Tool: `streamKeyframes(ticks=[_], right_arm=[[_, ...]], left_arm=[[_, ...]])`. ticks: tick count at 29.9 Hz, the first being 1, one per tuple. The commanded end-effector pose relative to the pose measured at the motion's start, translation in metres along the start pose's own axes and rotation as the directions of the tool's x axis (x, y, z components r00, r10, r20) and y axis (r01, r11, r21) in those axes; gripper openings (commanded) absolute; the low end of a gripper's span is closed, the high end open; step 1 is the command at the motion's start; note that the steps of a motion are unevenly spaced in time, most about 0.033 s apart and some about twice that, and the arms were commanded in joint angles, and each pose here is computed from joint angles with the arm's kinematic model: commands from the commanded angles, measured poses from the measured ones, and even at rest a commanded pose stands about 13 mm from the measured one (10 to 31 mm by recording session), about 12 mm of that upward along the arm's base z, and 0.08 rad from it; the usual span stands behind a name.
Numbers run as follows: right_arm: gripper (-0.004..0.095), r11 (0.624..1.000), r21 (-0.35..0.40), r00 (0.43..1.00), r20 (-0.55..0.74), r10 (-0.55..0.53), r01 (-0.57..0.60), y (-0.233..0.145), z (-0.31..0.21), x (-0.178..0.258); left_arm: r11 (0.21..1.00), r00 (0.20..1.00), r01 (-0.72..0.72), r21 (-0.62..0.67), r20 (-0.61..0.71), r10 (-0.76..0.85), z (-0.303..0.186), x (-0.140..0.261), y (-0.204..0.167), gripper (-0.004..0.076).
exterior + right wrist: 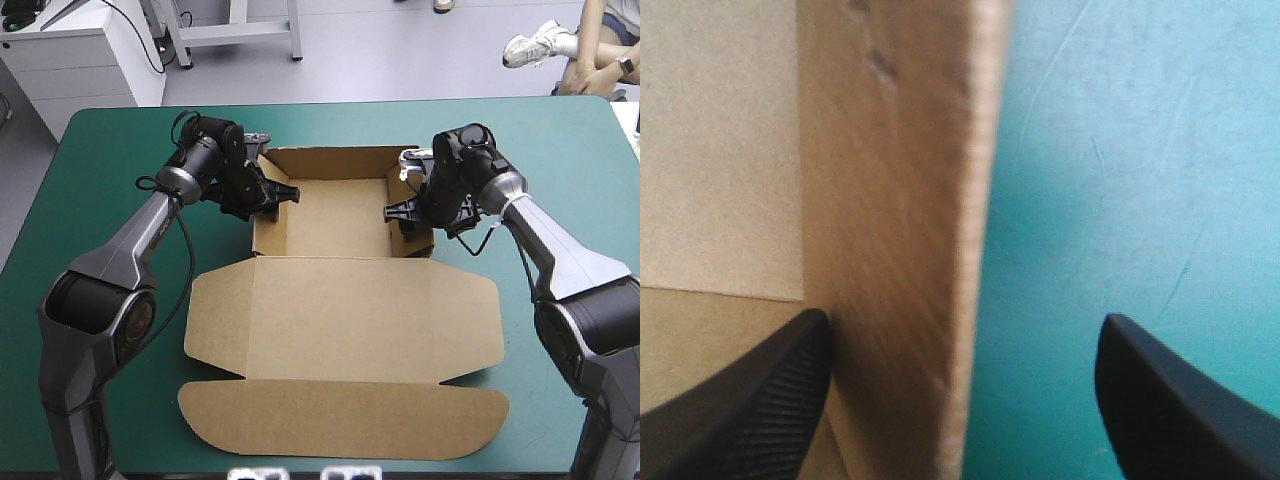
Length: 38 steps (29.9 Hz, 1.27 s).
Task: Fold the box
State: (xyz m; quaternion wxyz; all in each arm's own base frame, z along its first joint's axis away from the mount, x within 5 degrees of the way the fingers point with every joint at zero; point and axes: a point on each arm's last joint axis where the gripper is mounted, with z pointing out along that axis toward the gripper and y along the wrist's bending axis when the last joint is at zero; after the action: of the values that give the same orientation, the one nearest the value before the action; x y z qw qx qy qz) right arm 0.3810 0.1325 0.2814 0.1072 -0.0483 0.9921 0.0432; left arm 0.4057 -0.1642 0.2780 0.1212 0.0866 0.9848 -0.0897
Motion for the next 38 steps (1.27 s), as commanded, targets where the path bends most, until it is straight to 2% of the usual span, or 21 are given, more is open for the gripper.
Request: streamKeyframes(ticks=[1,7,10,11,13,14,15,16,20,28,33,38], right_arm=[[0.0747,1.0,0.0,0.993,0.116,-0.011,0.011,-0.003,-0.044,-0.005],[0.0747,1.0,-0.027,0.964,0.266,0.004,0.003,0.001,-0.086,-0.02],[0.0747,0.999,-0.038,0.946,0.323,0.007,0.005,0.001,-0.106,-0.02],[0.0747,0.999,-0.041,0.943,0.334,0.008,0.006,0.001,-0.11,-0.019],[0.0746,0.999,-0.033,0.933,0.359,0.005,0.007,-0.001,-0.122,-0.015],[0.0746,0.999,-0.032,0.929,0.371,0.005,0.008,-0.002,-0.127,-0.012],[0.0746,0.999,-0.037,0.924,0.382,0.006,0.009,-0.002,-0.133,-0.01],[0.0746,0.999,-0.04,0.918,0.395,0.007,0.009,-0.002,-0.139,-0.007],[0.0745,0.999,-0.043,0.913,0.409,0.006,0.012,-0.005,-0.152,0.006],[0.0742,0.999,-0.01,0.947,0.318,-0.033,0.039,-0.01,-0.123,0.022],[0.0741,0.999,-0.01,0.948,0.317,-0.035,0.041,-0.009,-0.1,0.018],[0.0741,0.999,-0.002,0.966,0.257,-0.038,0.04,-0.007,-0.074,0.01]], left_arm=[[1.0,0.996,-0.026,-0.006,0.08,0.027,-0.049,0.001,-0.004,0.041],[0.998,0.963,-0.047,-0.032,0.265,0.054,-0.105,-0.01,-0.007,0.0409],[0.998,0.927,-0.053,-0.046,0.37,0.066,-0.141,-0.01,-0.008,0.0366],[0.998,0.914,-0.055,-0.041,0.401,0.067,-0.152,-0.009,-0.009,0.0335],[0.997,0.888,-0.069,-0.023,0.455,0.072,-0.177,-0.001,-0.011,0.0203],[0.997,0.876,-0.073,-0.014,0.476,0.07,-0.189,0.004,-0.012,0.0133],[0.997,0.865,-0.081,0.003,0.497,0.069,-0.201,0.01,-0.013,0.0021],[0.995,0.852,-0.103,0.016,0.517,0.08,-0.212,0.017,-0.015,-0.0004],[0.973,0.804,-0.217,0.081,0.58,0.131,-0.252,0.047,-0.024,-0.0008],[0.958,0.782,-0.287,0.011,0.58,0.228,-0.281,0.126,-0.012,-0.0008],[0.952,0.799,-0.307,0.0,0.544,0.257,-0.271,0.182,0.002,-0.0008],[0.952,0.778,-0.306,-0.005,0.574,0.253,-0.255,0.23,0.014,-0.0008]])
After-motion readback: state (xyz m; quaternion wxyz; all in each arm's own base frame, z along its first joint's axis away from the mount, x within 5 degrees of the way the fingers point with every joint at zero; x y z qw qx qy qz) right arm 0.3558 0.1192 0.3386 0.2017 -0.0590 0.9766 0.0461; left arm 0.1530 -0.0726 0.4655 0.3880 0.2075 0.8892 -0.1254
